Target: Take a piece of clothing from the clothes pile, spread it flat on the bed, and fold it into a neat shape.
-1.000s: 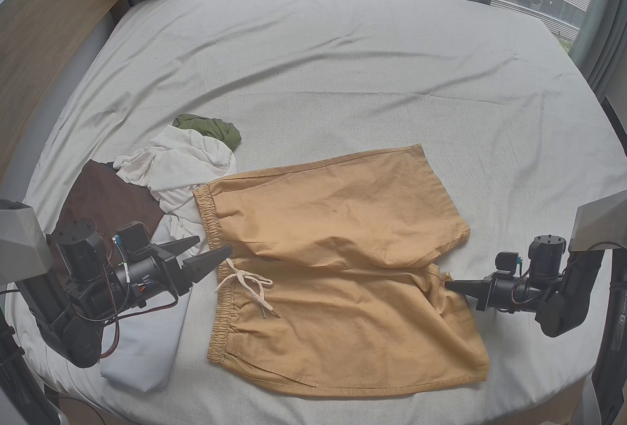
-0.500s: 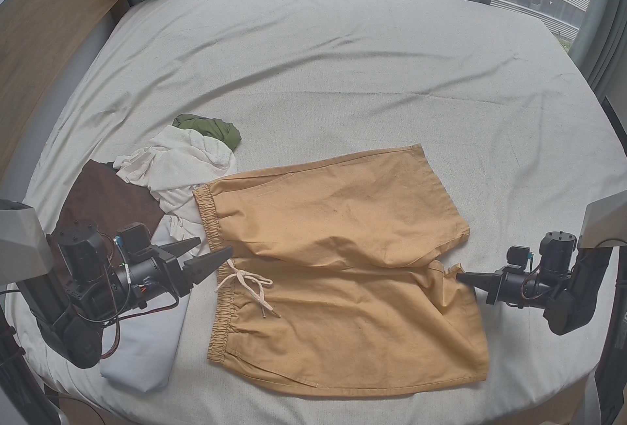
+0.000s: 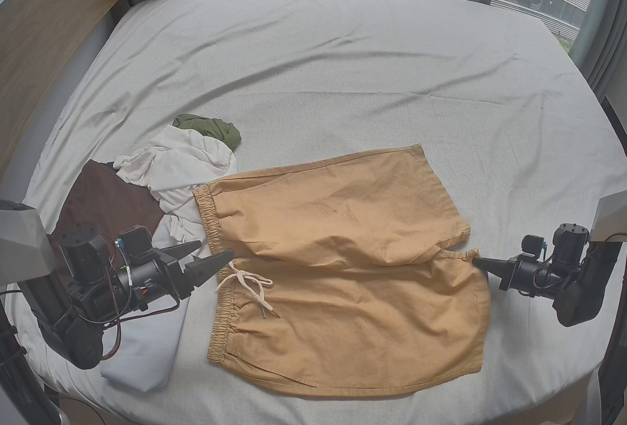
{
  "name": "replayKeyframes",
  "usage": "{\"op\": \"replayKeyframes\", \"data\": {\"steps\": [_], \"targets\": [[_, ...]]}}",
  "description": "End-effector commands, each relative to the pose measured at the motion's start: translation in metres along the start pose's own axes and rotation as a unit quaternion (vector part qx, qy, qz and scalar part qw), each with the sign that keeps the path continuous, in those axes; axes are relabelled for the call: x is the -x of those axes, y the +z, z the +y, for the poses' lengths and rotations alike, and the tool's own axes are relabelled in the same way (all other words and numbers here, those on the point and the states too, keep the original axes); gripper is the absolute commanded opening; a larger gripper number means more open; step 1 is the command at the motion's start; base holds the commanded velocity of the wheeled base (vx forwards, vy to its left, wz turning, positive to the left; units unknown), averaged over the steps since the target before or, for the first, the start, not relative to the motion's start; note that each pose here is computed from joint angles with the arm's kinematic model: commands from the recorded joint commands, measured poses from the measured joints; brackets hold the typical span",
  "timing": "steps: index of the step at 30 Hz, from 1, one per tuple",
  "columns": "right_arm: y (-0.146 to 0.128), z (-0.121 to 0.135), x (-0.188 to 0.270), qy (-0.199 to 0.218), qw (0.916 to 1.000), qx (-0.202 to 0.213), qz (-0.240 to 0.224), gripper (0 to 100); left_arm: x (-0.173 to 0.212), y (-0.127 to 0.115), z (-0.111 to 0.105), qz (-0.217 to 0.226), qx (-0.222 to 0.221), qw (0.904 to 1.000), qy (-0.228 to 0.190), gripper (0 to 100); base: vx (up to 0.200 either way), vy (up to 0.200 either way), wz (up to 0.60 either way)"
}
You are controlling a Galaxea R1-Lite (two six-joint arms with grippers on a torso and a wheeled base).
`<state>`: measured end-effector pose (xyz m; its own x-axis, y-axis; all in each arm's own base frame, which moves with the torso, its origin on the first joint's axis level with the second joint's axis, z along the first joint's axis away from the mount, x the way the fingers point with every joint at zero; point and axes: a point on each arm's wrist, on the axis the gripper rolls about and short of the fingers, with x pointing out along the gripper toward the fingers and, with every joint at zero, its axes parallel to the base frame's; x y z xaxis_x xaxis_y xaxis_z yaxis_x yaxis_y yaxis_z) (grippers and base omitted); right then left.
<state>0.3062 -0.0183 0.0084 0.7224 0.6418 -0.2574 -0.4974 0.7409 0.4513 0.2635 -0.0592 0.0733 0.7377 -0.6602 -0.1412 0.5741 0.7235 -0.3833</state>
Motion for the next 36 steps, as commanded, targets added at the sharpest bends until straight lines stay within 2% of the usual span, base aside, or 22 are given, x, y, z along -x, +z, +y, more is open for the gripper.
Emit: {"op": "replayKeyframes", "data": {"steps": [1, 12, 21, 22, 26, 36], "targets": [[0.004, -0.002, 0.000, -0.001, 1.0000, 0.003, -0.007, 0, 0.000, -0.001, 0.001, 0.002, -0.001, 1.0000, 0.001, 100, 0.000, 0.000, 0.00], [0.007, -0.010, 0.002, -0.010, 0.9997, 0.008, -0.019, 0, 0.002, -0.013, 0.003, 0.026, -0.007, 0.9996, 0.008, 100, 0.000, 0.000, 0.00], [0.008, -0.009, 0.000, -0.009, 0.9997, 0.012, -0.021, 0, 0.010, -0.022, 0.001, 0.047, 0.005, 0.9988, 0.013, 100, 0.000, 0.000, 0.00], [0.009, -0.010, 0.000, -0.008, 0.9996, 0.014, -0.023, 100, 0.010, -0.023, 0.001, 0.047, 0.005, 0.9988, 0.012, 100, 0.000, 0.000, 0.00], [0.013, -0.009, 0.001, -0.005, 0.9985, 0.034, -0.042, 100, 0.015, -0.024, -0.002, 0.053, 0.007, 0.9986, 0.003, 100, 0.000, 0.000, 0.00], [0.023, 0.004, 0.008, 0.001, 0.9975, 0.047, -0.052, 100, 0.034, -0.038, -0.009, 0.090, 0.021, 0.9957, 0.001, 100, 0.000, 0.000, 0.00]]}}
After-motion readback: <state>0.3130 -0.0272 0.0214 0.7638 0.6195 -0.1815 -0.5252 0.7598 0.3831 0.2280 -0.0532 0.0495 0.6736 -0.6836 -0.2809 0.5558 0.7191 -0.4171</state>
